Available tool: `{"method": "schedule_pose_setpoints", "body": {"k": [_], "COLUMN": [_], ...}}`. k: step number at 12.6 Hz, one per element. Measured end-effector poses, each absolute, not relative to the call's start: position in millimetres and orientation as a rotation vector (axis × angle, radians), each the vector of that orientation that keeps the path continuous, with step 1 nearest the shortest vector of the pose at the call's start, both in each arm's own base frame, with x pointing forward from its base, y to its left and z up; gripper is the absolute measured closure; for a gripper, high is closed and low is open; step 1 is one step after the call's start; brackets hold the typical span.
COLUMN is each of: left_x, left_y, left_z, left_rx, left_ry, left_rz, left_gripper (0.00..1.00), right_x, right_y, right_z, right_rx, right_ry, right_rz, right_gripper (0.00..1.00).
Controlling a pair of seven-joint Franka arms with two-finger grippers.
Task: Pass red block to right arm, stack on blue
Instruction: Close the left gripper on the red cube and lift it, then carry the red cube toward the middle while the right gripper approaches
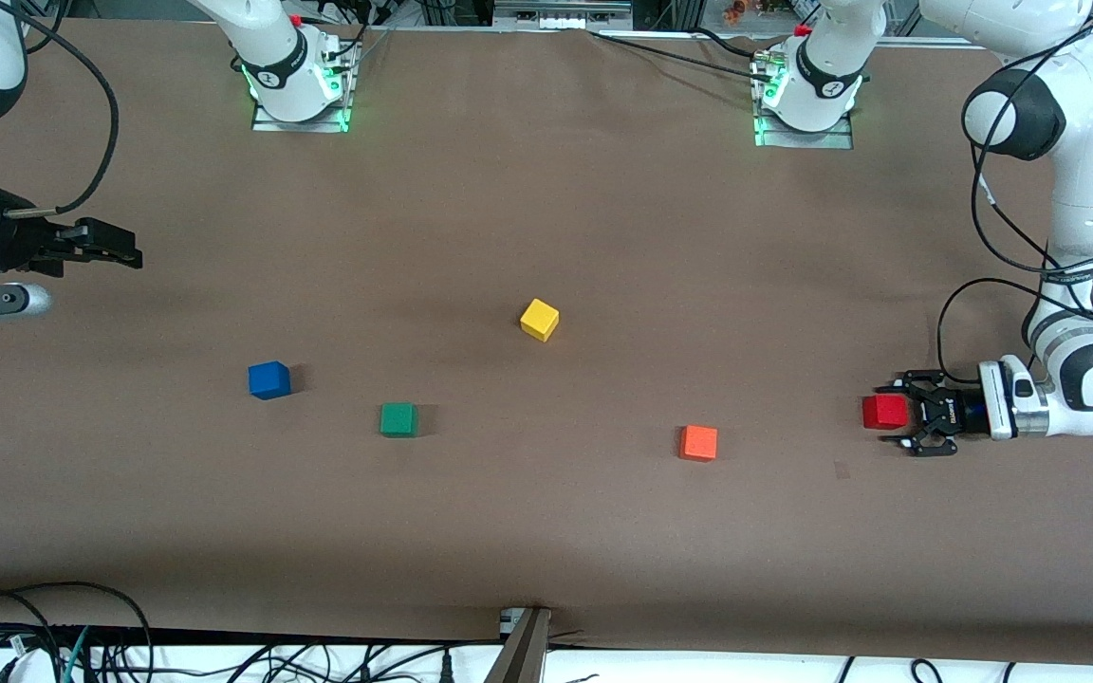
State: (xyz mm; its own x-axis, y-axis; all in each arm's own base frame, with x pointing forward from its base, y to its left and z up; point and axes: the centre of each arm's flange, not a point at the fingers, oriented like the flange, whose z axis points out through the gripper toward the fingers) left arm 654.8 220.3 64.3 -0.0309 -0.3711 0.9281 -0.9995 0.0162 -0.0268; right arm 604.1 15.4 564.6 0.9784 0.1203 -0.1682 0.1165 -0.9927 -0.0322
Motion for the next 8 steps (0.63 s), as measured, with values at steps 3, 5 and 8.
{"method": "schedule_pose_setpoints", "body": {"k": [3, 5, 8], "left_x": [654, 654, 659], "left_y": [220, 220, 209], "left_z": [65, 65, 68], "left_rx": [1.453, 1.449, 1.421], "left_ry": [-1.509, -1.513, -1.511], "left_rz": [1.018, 1.021, 1.051], "left_gripper": [0.44, 0.44, 0.44], "right_x": [605, 605, 607], "right_y": [18, 18, 19], "right_z": [562, 562, 556], "right_rx": [-3.102, -3.102, -3.102], "right_ry": [-0.195, -0.195, -0.196], "right_rz": [0.271, 0.273, 0.288], "right_gripper": [0.00, 0.00, 0.00]}}
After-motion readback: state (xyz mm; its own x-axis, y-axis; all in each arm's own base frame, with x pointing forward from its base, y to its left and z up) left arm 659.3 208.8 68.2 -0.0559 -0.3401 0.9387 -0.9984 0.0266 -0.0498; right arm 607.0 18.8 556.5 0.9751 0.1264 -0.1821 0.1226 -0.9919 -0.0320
